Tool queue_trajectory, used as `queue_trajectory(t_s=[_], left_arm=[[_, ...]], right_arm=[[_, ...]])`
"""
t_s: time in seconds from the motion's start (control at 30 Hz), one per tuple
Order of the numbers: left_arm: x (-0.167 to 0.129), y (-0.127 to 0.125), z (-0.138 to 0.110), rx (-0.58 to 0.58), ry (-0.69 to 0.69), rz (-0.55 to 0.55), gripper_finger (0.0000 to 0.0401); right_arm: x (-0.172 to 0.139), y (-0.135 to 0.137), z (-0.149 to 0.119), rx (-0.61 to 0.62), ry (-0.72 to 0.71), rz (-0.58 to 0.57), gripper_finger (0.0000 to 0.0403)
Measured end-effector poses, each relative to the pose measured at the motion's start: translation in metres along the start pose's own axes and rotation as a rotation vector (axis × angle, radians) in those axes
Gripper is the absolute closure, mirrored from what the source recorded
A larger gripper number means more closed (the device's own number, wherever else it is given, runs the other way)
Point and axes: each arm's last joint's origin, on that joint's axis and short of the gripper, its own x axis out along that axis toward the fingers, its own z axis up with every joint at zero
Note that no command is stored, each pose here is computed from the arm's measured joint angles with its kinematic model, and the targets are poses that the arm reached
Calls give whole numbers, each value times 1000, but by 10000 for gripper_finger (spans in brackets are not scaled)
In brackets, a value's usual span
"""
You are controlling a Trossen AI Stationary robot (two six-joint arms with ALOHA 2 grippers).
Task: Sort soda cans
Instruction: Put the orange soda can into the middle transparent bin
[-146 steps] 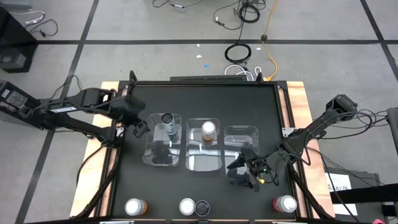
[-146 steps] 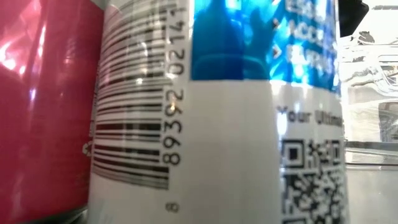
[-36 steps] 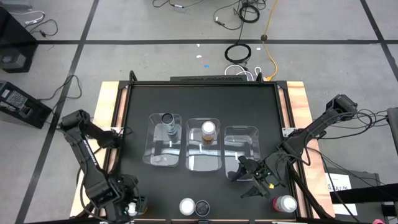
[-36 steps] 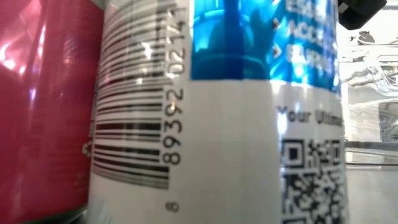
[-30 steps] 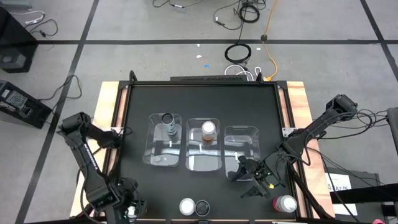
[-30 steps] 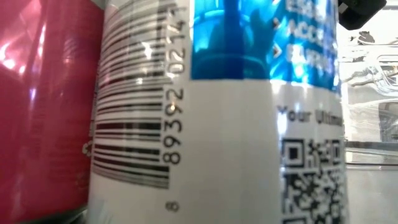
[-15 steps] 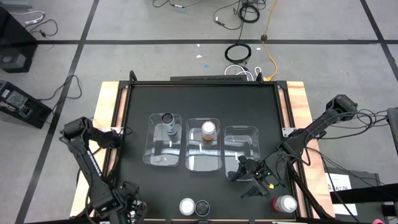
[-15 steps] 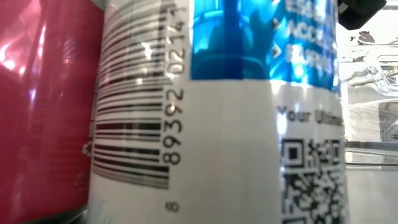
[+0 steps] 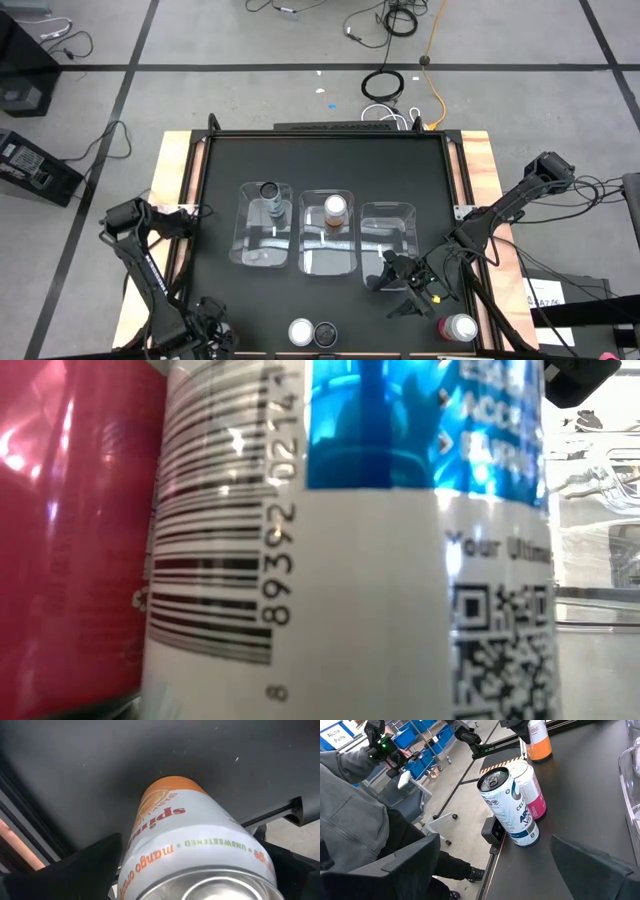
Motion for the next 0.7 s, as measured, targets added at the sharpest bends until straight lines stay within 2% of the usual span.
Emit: queue_trajectory(t_s=[0.17, 0.4, 0.7], left_arm=[[1, 0, 0, 25, -2, 0, 32], [1, -1, 0, 46, -1, 2, 95], [-10, 1, 4, 36, 17, -19, 86]], right_arm=[[0, 0, 0, 0, 0, 0, 32], [0, 0, 0, -1, 0, 0, 32], [0, 0, 0, -4, 0, 0, 32]])
